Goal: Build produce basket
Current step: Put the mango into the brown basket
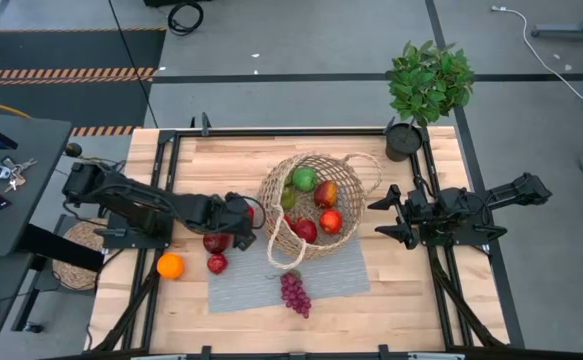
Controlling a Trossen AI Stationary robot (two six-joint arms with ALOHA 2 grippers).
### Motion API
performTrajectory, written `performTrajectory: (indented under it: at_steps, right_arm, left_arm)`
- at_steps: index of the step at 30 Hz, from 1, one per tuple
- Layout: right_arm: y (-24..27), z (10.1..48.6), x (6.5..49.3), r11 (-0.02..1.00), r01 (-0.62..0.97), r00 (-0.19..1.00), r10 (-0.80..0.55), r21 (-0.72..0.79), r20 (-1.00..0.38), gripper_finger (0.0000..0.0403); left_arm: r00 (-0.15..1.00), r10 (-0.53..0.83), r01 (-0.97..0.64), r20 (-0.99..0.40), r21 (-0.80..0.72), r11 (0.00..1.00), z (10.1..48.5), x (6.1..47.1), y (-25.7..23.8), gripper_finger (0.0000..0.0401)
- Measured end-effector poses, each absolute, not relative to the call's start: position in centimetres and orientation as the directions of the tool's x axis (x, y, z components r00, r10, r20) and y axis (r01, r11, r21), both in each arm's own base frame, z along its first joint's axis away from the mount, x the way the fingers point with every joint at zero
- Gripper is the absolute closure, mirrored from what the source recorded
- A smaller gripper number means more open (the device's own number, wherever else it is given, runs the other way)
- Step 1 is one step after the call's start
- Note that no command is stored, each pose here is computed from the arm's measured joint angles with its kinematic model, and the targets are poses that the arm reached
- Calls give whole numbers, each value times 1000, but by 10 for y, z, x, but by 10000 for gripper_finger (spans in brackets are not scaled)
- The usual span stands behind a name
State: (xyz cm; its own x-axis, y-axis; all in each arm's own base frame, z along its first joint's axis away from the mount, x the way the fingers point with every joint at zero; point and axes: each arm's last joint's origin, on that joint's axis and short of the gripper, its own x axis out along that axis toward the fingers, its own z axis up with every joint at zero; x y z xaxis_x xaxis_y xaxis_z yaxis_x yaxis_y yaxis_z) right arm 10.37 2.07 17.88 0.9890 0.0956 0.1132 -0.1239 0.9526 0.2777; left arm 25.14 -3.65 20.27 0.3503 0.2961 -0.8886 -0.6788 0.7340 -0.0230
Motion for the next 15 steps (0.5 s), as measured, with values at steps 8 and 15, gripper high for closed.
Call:
performTrajectory:
  at_steps: [8, 15]
  right_arm:
    - [21, 179, 104, 952, -125, 989, 96, 278, 116, 55]
    - [21, 179, 104, 953, -125, 989, 96, 278, 115, 55]
  left_arm:
    - [336, 305, -683, -891, -7, 731, 183, 248, -23, 142]
    - [356, 299, -636, -885, 5, 772, 184, 249, -25, 134]
